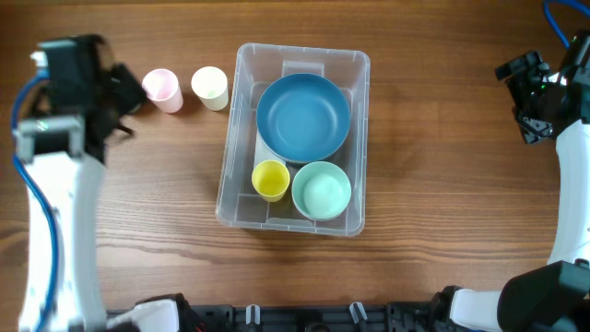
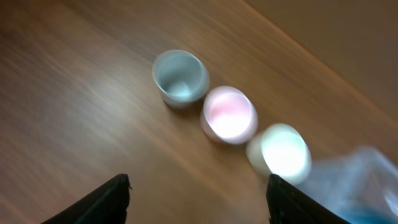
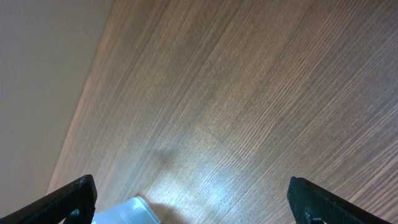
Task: Pack container
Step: 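Move the left gripper back to the grey cup and grasp it, then lower the grey cup into the yellow cup in the bin, then return the left gripper to the pink cup and grasp it, then stack the pink cup into the grey cup in the bin, then move the left gripper to the cream cup and grasp it, then stack the cream cup into the pink cup in the bin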
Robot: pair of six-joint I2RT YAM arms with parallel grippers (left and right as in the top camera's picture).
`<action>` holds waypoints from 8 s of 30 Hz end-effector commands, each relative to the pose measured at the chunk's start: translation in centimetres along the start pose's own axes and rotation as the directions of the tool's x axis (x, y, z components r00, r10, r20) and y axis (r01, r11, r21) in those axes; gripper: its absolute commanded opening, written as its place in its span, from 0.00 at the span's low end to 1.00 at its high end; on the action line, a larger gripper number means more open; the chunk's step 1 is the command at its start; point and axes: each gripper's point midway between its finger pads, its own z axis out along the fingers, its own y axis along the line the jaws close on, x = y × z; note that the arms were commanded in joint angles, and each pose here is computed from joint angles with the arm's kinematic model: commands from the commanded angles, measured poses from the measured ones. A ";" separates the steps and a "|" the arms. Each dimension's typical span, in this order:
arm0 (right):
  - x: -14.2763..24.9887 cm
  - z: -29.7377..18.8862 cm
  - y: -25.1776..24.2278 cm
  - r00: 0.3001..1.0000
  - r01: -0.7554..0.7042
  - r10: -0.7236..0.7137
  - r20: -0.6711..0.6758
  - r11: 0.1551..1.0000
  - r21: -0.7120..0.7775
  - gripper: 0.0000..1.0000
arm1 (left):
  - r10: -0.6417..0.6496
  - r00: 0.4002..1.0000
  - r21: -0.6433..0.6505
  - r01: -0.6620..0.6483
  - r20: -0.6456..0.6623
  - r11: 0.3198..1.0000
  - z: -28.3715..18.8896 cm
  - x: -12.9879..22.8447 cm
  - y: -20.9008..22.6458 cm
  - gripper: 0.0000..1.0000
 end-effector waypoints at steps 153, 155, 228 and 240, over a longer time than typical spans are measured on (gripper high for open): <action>0.0 0.2 0.3 1.000 -0.010 0.010 -0.005 1.000 -0.006 1.00 | 0.534 0.737 0.358 -0.407 -0.415 0.840 -6.3 23.2 -8.6 0.04; 0.0 0.2 0.3 1.000 -0.010 0.010 -0.005 1.000 -0.006 1.00 | 0.527 0.735 0.327 -0.418 -0.426 0.847 -5.8 24.0 -8.6 0.04; 0.0 0.2 0.3 1.000 -0.010 0.010 -0.005 1.000 -0.006 1.00 | 0.557 0.726 0.384 -0.418 -0.403 0.823 -10.6 21.6 -8.5 0.04; 0.0 0.2 0.3 1.000 -0.011 0.011 -0.005 1.000 -0.006 1.00 | 0.578 0.705 0.274 -0.510 -0.411 0.816 -6.3 25.3 -8.0 0.04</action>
